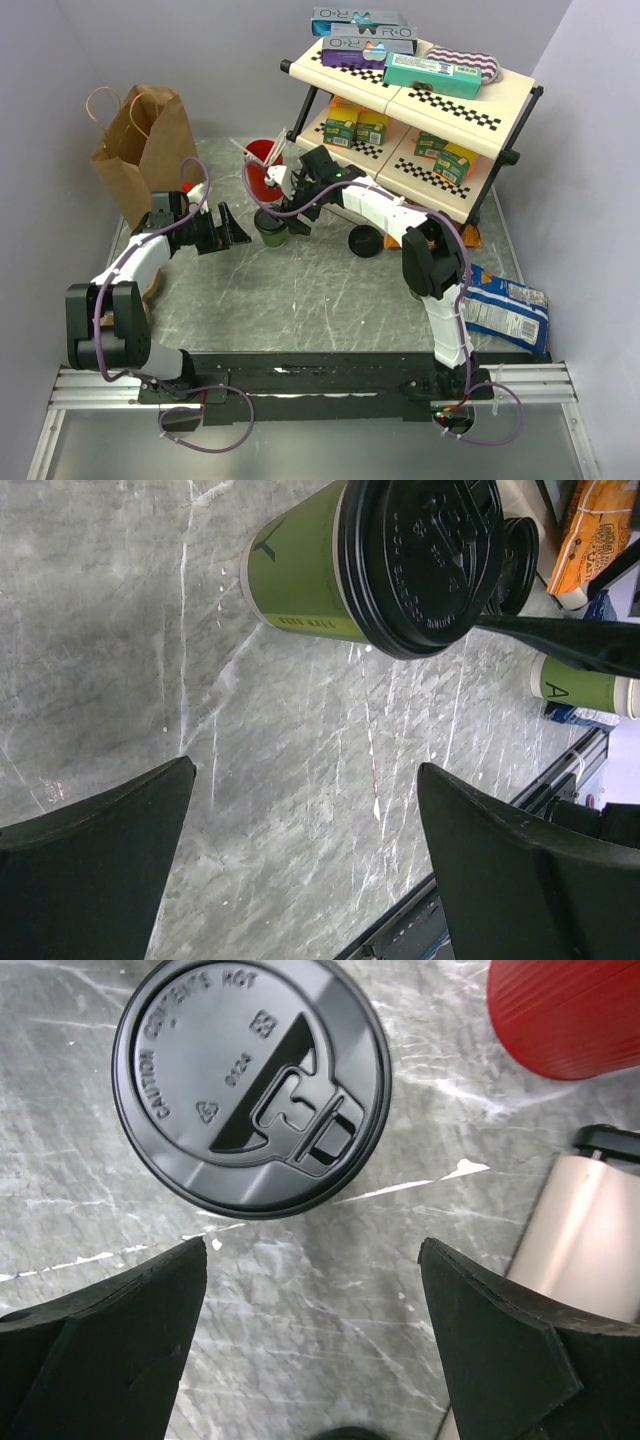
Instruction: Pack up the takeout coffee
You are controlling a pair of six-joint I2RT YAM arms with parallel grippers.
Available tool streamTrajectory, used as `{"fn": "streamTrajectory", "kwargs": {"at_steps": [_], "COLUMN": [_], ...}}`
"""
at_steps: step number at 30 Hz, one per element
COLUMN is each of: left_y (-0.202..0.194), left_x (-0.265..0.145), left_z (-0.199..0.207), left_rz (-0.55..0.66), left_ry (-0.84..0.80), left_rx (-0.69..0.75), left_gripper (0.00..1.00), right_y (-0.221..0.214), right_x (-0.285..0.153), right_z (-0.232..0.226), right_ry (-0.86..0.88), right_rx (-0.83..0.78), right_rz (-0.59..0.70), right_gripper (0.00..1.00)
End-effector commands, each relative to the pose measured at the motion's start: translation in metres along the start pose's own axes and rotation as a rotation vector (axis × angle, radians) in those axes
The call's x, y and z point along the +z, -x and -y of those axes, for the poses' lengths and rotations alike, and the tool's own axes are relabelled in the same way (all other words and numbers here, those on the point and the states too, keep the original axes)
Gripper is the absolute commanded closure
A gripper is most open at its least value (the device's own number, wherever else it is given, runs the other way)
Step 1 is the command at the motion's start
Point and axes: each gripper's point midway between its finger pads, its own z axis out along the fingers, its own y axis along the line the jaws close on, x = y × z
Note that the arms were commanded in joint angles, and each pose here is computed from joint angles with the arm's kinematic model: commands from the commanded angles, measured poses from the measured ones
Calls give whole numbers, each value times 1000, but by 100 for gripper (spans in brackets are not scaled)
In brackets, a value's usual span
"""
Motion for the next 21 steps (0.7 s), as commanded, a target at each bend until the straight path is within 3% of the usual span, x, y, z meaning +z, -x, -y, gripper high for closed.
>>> {"fn": "streamTrajectory", "kwargs": {"at_steps": [1, 10, 14, 21], "left_y": [11, 15, 19, 44], "left_x": [-2, -8, -18, -55], "left_z": [7, 17, 31, 72], "left_rz": [19, 41, 54, 97], "left_ry": [-31, -62, -102, -164], "left_rx": [34, 75, 122, 384], "left_gripper": [1, 1, 1, 1], "right_y": [18, 10, 11, 11], "right_x": [-14, -27, -54, -102], "right_z": [-1, -14, -25, -52], "right_ry": [-23, -12, -36, -63], "right_rx": [-12, -12, -7, 22], "right_rz": [48, 30, 50, 86], "right_gripper": [7, 4, 0, 0]}}
